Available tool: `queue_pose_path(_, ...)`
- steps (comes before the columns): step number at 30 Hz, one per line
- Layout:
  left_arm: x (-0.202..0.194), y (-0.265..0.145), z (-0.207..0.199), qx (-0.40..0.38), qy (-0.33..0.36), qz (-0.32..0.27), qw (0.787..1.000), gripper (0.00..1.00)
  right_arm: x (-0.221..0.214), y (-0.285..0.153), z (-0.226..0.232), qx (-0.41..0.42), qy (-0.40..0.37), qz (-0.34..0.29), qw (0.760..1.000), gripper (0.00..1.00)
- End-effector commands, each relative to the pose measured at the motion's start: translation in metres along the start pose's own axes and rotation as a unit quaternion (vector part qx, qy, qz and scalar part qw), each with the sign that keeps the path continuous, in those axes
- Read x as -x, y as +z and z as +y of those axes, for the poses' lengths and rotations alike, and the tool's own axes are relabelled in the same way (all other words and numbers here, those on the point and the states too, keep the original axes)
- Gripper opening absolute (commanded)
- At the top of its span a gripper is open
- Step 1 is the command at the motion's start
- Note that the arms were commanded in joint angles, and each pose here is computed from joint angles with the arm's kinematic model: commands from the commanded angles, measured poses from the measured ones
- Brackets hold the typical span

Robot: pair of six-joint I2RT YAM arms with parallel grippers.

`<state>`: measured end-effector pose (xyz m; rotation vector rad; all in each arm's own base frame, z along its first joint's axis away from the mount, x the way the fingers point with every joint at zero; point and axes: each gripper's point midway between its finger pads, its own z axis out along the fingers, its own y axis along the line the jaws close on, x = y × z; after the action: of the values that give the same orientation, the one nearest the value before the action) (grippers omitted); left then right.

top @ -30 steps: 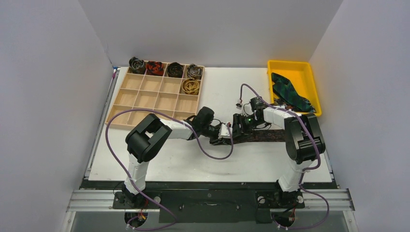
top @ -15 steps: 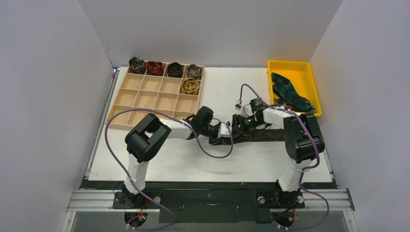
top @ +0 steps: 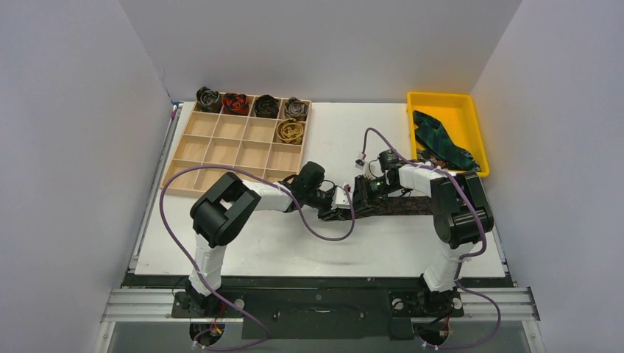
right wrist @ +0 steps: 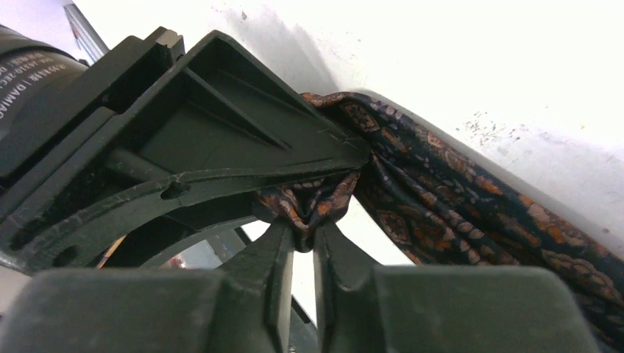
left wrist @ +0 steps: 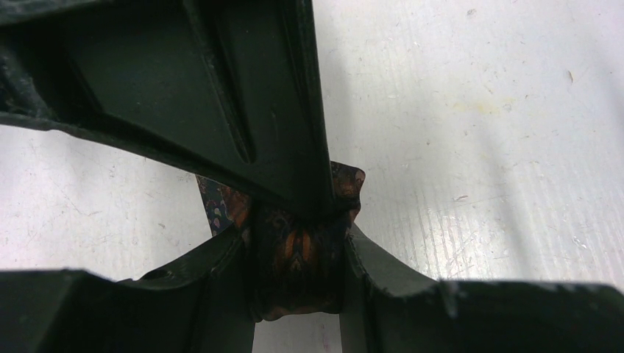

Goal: Roll the ties
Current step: Roll the tie at the center of the board.

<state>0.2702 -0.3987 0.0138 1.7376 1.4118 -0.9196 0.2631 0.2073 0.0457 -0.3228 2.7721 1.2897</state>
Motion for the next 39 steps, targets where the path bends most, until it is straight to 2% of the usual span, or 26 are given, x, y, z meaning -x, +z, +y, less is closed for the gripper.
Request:
queue_pose_path(1,-0.108,-0.011,-0.072,-0.063,-0.124,0.164,0.977,0.06,0.020,-0.005,0.005,0.000,-0.028,-0.027,0.999,0.01)
queue_pose_path(6,-0.107,-0.010,-0.072,-0.065,-0.123,0.162,0.977,0.09,0.025,-0.013,-0.013,-0.036,-0.036,-0.027,0.998,0.00)
queue_pose_path(12,-0.093,-0.010,-0.060,-0.051,-0.122,0.129,0.983,0.53,-0.002,0.002,-0.053,-0.088,-0.012,0.028,0.996,0.00)
queue_pose_path(14,-0.084,-0.010,-0.052,-0.037,-0.109,0.107,0.988,0.63,-0.009,0.005,-0.069,-0.104,0.001,0.043,0.994,0.00)
queue_pose_path(18,-0.064,-0.015,-0.042,-0.008,-0.089,0.052,0.995,0.77,-0.013,0.002,-0.094,-0.133,0.022,0.055,0.989,0.00)
queue_pose_path(22,-0.045,-0.017,-0.030,0.031,-0.059,0.002,0.998,0.83,-0.009,-0.002,-0.104,-0.138,0.037,0.058,0.988,0.00)
queue_pose_path(28,-0.022,-0.007,-0.003,0.071,-0.079,-0.046,0.993,0.86,-0.011,-0.003,-0.101,-0.135,0.031,0.070,0.988,0.00)
queue_pose_path(34,-0.012,0.013,0.005,0.092,-0.092,-0.053,0.990,0.90,-0.014,-0.003,-0.093,-0.131,0.002,0.078,0.988,0.00)
queue_pose_path(35,-0.017,0.016,0.005,0.091,-0.104,-0.049,0.989,0.93,-0.014,-0.003,-0.091,-0.130,0.002,0.078,0.988,0.00)
queue_pose_path(39,-0.029,0.025,0.005,0.084,-0.099,-0.031,0.991,0.94,-0.016,-0.004,-0.088,-0.125,-0.003,0.080,0.989,0.00)
